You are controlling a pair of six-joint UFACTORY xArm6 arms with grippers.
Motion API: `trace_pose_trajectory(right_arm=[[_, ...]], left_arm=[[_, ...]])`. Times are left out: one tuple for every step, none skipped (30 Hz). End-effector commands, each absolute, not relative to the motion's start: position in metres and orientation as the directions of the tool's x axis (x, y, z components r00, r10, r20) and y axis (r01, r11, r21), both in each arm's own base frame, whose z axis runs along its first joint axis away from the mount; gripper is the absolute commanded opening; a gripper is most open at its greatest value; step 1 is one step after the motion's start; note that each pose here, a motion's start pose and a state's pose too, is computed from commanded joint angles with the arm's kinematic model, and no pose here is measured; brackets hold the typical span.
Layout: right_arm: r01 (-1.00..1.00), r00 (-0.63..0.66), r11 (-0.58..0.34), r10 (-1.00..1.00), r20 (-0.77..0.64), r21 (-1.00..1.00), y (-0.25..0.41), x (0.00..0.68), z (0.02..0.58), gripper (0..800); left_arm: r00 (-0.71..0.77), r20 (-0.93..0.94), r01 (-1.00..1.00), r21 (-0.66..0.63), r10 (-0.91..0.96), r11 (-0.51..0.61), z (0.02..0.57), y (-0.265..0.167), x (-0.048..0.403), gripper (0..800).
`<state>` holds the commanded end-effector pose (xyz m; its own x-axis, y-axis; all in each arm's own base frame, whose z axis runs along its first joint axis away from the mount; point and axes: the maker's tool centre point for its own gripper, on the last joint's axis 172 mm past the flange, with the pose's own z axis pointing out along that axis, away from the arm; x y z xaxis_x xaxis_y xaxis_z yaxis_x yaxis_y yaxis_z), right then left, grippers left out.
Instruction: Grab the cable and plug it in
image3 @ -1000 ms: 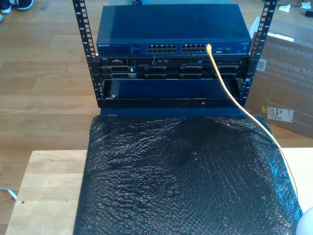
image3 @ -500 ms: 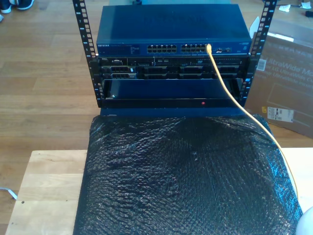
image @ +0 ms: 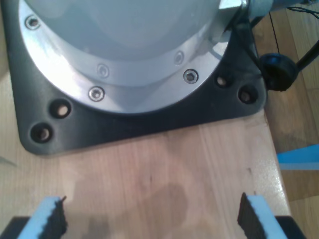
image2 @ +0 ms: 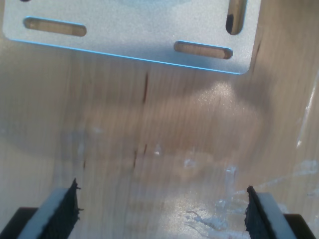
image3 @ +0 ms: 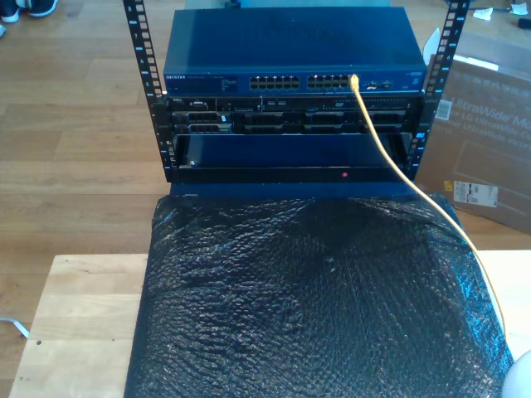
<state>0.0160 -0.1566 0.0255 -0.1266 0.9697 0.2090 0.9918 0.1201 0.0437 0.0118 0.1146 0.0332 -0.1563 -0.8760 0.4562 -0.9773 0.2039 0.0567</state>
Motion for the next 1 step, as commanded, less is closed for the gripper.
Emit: trace_pose_trajectory(right_arm=[[0.992,-0.127,0.12,0.97,0.209,0.044,-0.1566,0.016,0.0255,800]], left_arm=[[-0.156,0.456,-0.977,0.057,-0.876,0.204,0.0332,0.1146,0.0118,800]])
